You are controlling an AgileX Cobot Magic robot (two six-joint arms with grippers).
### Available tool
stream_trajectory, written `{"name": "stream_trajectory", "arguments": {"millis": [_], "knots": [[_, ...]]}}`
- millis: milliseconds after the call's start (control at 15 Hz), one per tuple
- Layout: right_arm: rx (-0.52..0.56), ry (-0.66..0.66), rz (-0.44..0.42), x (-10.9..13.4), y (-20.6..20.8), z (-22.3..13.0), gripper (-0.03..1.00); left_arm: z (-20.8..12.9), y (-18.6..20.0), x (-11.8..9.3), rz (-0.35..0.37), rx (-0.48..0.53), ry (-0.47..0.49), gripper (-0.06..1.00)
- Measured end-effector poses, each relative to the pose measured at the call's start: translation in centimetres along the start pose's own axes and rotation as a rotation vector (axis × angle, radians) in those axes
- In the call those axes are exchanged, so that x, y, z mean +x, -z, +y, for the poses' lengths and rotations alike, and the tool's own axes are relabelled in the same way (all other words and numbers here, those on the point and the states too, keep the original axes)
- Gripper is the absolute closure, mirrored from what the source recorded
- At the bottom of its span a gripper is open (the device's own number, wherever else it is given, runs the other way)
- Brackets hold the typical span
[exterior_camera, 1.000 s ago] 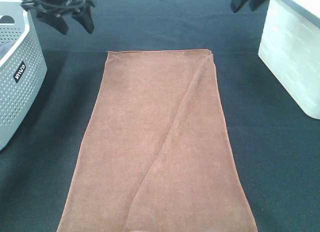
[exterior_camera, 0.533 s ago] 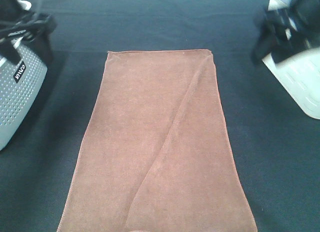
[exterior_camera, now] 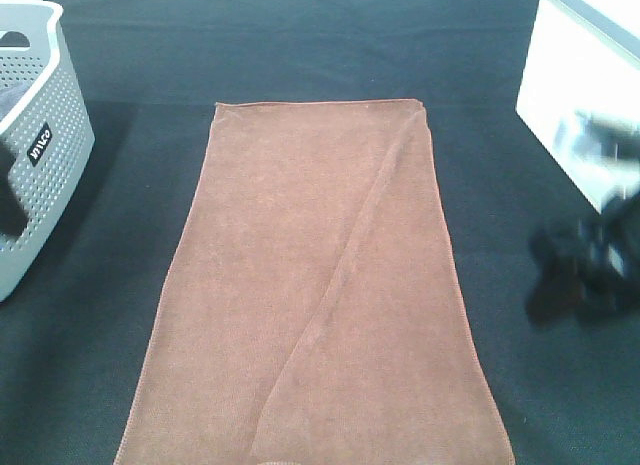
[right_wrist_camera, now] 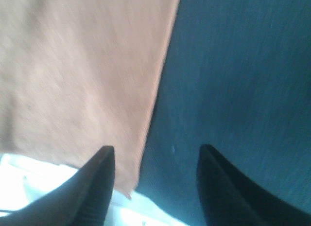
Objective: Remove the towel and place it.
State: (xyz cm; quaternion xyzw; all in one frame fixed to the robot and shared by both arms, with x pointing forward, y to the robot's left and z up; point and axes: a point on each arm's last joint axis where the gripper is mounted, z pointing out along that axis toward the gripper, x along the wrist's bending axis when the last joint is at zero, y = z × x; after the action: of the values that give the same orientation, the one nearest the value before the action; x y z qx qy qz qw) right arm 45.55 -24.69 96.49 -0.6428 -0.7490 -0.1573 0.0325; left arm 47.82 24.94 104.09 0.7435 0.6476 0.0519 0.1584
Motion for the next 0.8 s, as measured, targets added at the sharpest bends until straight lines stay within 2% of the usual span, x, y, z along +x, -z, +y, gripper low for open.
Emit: {"name": "stream_trajectory", "arguments": {"millis": [133,200,267,333,400,467,667,800], "knots": [[0.038,-0.025,-0.001,-0.6,-2.1,-2.7,0.46,-3.7,-0.7,0.2,-0.002,0.015,0.029,0.3],[0.038,-0.024,-0.001,-0.7,-2.4,-3.1,0.46,-4.4,-0.8,0.3,-0.002,0.022,0.037,0.3],[0.039,-0.042,0.017,-0.7,-3.3,-4.3,0.46,-6.9,-1.2,0.4,-0.006,0.04,0.059,0.3],[0.039,-0.042,0.017,-0.7,-3.3,-4.3,0.46,-6.9,-1.2,0.4,-0.006,0.04,0.059,0.3],[0.018,-0.046,0.042,-0.6,-3.5,-4.4,0.46,-9.0,-1.3,0.5,-0.007,0.032,0.067,0.3],[0.018,-0.046,0.042,-0.6,-3.5,-4.4,0.46,-9.0,-1.3,0.5,-0.007,0.032,0.067,0.3],[-0.004,-0.06,0.065,-0.5,-3.8,-4.1,0.46,-11.3,-0.7,0.6,-0.012,-0.043,0.098,0.3],[0.038,-0.077,0.066,-0.7,-4.8,-4.1,0.46,-11.7,0.4,0.5,-0.019,-0.12,0.096,0.3]]}}
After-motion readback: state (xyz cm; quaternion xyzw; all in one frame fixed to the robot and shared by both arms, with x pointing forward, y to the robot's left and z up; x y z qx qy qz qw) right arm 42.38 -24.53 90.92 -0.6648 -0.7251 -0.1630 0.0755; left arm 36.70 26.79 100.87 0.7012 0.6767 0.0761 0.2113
